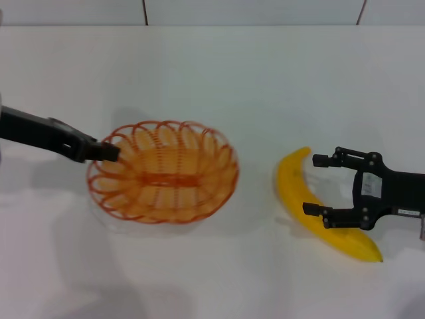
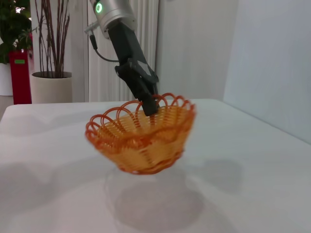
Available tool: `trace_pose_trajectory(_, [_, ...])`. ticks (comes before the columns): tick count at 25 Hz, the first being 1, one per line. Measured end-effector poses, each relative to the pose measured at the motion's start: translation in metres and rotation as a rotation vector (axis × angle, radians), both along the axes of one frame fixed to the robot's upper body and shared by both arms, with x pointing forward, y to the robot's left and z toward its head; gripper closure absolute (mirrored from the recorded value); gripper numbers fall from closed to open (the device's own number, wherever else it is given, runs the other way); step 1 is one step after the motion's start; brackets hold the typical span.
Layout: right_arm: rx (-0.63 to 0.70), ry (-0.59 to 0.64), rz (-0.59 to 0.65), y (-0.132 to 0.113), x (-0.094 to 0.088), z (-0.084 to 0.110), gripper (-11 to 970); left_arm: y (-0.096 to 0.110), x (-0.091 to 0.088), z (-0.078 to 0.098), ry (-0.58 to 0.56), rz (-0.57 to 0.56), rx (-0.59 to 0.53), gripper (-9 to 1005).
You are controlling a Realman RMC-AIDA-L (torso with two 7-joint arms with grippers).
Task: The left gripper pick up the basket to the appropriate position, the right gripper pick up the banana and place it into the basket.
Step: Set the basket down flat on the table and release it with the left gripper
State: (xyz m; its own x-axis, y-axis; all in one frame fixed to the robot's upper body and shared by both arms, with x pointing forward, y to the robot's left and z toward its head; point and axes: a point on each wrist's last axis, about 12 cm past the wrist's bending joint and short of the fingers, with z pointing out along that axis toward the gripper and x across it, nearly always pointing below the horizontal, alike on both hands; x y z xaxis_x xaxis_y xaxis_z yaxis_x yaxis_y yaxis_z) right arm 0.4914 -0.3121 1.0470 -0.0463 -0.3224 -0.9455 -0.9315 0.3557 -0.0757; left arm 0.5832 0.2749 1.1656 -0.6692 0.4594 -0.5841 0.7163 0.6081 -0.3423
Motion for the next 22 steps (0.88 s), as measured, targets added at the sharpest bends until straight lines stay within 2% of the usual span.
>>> trace_pose_trajectory(3, [0.002,0.001,0.001,0.001,0.000,0.000,95,-0.005,-0.001,-0.009,0.085,0.054,-0.073,926])
trace_pose_trajectory(5, [0.003,0.001,0.001,0.001,0.000,0.000,95,-0.005,-0.001,-0.016,0.136,0.079,-0.081,926])
trace_pose_trajectory(9, [0.013,-0.006,-0.001,0.001,0.001,0.002,95,-0.007,0.005,-0.026,0.185,0.118,-0.035,925])
trace_pose_trajectory(15, [0.012,-0.010,-0.002,0.002,0.003,0.002,95,-0.016,0.016,-0.029,0.187,0.115,0.042,925])
trace_pose_trajectory(22, [0.017,-0.020,0.011,0.005,0.008,0.005,95,-0.025,0.018,-0.038,0.230,0.106,0.077,925])
